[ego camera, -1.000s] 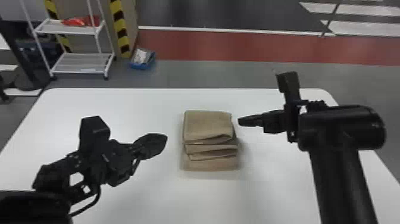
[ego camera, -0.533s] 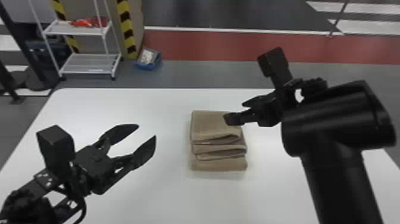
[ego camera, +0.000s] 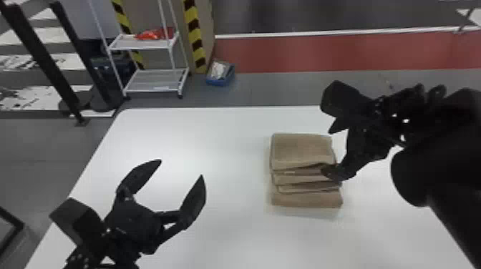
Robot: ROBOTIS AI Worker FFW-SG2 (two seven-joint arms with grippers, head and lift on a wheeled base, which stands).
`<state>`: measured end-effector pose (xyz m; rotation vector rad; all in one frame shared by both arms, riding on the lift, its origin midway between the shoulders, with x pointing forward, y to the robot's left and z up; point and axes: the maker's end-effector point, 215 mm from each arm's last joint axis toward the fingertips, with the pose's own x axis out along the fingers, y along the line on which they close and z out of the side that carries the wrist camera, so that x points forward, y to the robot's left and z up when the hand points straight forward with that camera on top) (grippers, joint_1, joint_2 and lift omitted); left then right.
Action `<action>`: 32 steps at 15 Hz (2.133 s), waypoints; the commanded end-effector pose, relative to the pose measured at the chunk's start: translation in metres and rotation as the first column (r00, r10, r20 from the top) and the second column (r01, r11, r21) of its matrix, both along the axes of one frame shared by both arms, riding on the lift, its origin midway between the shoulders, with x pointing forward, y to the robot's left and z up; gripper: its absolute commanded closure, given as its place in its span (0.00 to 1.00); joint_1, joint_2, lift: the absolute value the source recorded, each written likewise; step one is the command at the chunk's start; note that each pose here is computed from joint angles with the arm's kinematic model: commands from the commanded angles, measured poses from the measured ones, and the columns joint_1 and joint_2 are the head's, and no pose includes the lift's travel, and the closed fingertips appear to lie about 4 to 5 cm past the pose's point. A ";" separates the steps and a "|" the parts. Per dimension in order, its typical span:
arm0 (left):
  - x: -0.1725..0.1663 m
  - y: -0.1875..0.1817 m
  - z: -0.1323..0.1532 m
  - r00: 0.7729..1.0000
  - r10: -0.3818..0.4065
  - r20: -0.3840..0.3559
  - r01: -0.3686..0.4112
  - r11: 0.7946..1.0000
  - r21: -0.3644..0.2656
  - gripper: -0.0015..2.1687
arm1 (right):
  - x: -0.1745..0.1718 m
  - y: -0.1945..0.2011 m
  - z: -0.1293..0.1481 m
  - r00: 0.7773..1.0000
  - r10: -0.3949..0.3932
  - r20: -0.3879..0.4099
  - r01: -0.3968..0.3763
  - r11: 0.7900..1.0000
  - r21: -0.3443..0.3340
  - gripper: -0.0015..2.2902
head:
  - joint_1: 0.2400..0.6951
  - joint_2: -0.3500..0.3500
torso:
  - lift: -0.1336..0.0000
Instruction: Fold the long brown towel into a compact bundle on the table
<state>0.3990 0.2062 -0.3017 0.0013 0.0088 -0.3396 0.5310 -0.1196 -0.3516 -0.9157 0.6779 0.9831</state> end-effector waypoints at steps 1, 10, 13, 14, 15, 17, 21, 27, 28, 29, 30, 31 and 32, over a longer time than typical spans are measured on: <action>-0.002 -0.011 0.004 1.000 0.012 0.021 -0.011 1.000 -0.021 0.01 | 0.012 0.007 -0.005 0.984 0.169 0.050 -0.164 0.982 -0.097 0.03 | 1.00 0.65 | 0.07; 0.000 -0.002 0.001 0.997 0.069 0.046 -0.068 0.997 -0.032 0.01 | 0.014 0.020 -0.030 0.911 0.411 0.024 -0.392 0.884 -0.255 0.04 | 1.00 0.67 | 0.07; -0.001 -0.001 0.008 0.994 0.074 0.081 -0.071 0.996 -0.050 0.01 | 0.017 0.020 -0.039 0.918 0.397 -0.004 -0.385 0.886 -0.257 0.08 | 1.00 0.67 | 0.07; -0.001 -0.002 0.010 0.993 0.076 0.088 -0.071 0.996 -0.052 0.01 | 0.016 0.021 -0.045 0.919 0.394 -0.018 -0.385 0.886 -0.258 0.10 | 1.00 0.67 | 0.07; -0.001 -0.004 0.010 0.993 0.075 0.094 -0.070 0.996 -0.056 0.01 | 0.017 0.020 -0.050 0.922 0.385 -0.031 -0.379 0.887 -0.262 0.13 | 1.00 0.68 | 0.07; -0.002 -0.005 0.012 0.991 0.075 0.110 -0.069 0.996 -0.058 0.01 | 0.018 0.016 -0.055 0.924 0.380 -0.044 -0.376 0.884 -0.278 0.13 | 1.00 0.68 | 0.07; -0.002 -0.006 0.013 0.991 0.071 0.117 -0.064 0.996 -0.063 0.01 | 0.019 0.016 -0.058 0.925 0.376 -0.050 -0.374 0.882 -0.288 0.23 | 1.00 0.66 | 0.07; -0.003 -0.005 0.010 0.991 0.069 0.113 -0.061 0.996 -0.067 0.01 | 0.018 0.019 -0.052 0.933 0.357 -0.034 -0.354 0.900 -0.254 0.65 | 1.00 0.66 | 0.07; -0.003 -0.006 0.011 0.991 0.066 0.113 -0.059 0.996 -0.069 0.01 | 0.017 0.019 -0.045 0.936 0.351 -0.017 -0.345 0.910 -0.231 0.66 | 1.00 0.66 | 0.07; -0.003 -0.007 0.011 0.992 0.065 0.113 -0.057 0.996 -0.069 0.01 | 0.017 0.022 -0.032 0.939 0.342 0.012 -0.333 0.921 -0.201 0.70 | 1.00 0.67 | 0.07; -0.004 -0.007 0.010 0.992 0.064 0.111 -0.056 0.996 -0.073 0.01 | 0.015 0.024 -0.019 0.940 0.339 0.041 -0.326 0.927 -0.188 0.70 | 1.00 0.67 | 0.07; -0.004 -0.007 0.010 0.992 0.063 0.110 -0.055 0.996 -0.073 0.01 | 0.010 0.022 -0.013 0.937 0.344 0.059 -0.328 0.926 -0.190 0.70 | 1.00 0.67 | 0.07; -0.005 -0.009 0.009 0.993 0.054 0.109 -0.046 0.996 -0.073 0.01 | 0.004 0.018 -0.015 0.936 0.347 0.059 -0.330 0.923 -0.200 0.70 | 1.00 0.67 | 0.07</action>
